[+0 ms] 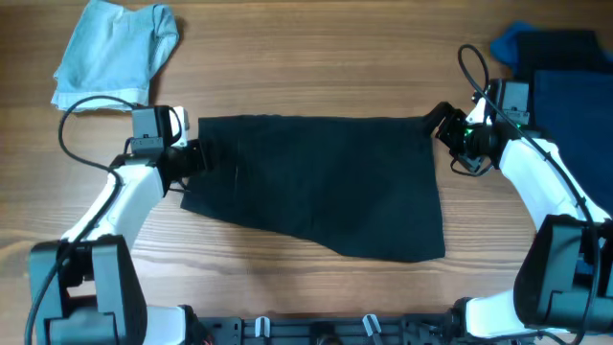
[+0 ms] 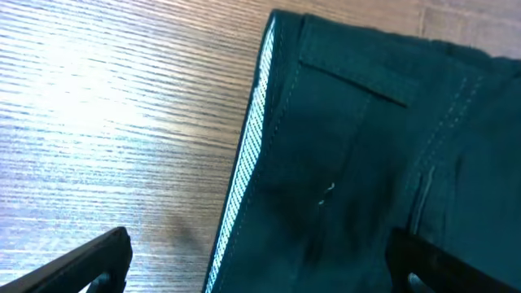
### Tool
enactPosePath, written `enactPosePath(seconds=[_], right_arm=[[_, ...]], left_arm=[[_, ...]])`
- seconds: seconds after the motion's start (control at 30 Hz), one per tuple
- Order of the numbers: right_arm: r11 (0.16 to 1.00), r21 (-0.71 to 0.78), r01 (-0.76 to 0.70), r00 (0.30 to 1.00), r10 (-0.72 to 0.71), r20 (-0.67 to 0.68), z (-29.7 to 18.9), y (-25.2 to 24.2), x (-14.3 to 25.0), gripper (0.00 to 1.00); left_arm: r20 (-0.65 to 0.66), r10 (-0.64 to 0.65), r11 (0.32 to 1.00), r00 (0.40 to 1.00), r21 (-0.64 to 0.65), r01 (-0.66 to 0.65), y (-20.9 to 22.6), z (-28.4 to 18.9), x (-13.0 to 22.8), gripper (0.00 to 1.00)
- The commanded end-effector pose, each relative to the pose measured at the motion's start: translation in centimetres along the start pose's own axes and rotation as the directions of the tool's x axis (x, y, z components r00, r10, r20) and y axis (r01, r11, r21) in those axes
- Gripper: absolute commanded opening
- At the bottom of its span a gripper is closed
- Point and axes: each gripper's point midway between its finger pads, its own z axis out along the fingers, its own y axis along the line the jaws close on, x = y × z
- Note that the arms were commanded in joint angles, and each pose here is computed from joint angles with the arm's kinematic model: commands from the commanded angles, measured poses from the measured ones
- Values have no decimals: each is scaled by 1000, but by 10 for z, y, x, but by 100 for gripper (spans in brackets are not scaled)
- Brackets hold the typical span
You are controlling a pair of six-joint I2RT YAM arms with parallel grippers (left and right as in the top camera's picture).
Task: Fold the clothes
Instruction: 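Grasp the left edge of the trousers with the left gripper, then fold the trousers' left side over toward the right with the left gripper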
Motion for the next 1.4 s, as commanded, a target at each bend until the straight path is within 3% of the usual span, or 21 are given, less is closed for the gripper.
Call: enactPosePath(seconds=[0.0, 0.1, 0.47, 0.5, 0.53, 0.6, 0.67, 0.8, 0.93, 1.13, 1.37], right_arm=[[1000, -6, -8, 1000, 8, -5, 2, 0, 2, 100], [1000, -6, -7, 1000, 7, -5, 2, 0, 2, 100], [1000, -6, -8, 1000, 8, -5, 2, 0, 2, 100], [1000, -6, -7, 1000, 7, -5, 2, 0, 2, 100], [1000, -6, -7, 1000, 7, -5, 2, 0, 2, 100], [1000, -6, -7, 1000, 7, -5, 2, 0, 2, 100], [1000, -6, -8, 1000, 8, -5, 2, 0, 2, 100], [1000, -6, -7, 1000, 7, -5, 2, 0, 2, 100], [1000, -6, -8, 1000, 8, -5, 2, 0, 2, 100], [1000, -6, -7, 1000, 7, -5, 2, 0, 2, 100], [1000, -6, -8, 1000, 8, -5, 2, 0, 2, 100]], left_arm=[[-20, 59, 995, 998, 82, -57, -12, 5, 2, 100], [-51, 59, 985, 997, 165, -49, -25, 9, 9, 100], [-144, 22, 983, 989, 185, 5, -26, 25, 30, 100], [-151, 22, 978, 988, 208, 10, -30, 23, 32, 95], [-160, 21, 974, 987, 227, 16, -33, 22, 34, 83], [-170, 12, 970, 985, 240, 29, -36, 21, 36, 40], [-170, 10, 970, 985, 239, 32, -35, 22, 36, 4], [-167, 9, 974, 986, 223, 29, -33, 22, 35, 4], [-130, -86, 995, 988, 34, 92, 1, 21, 25, 4], [-55, -154, 983, 987, -108, 147, 42, -12, -8, 4], [-80, -121, 983, 989, -152, 107, 25, -72, -50, 4]])
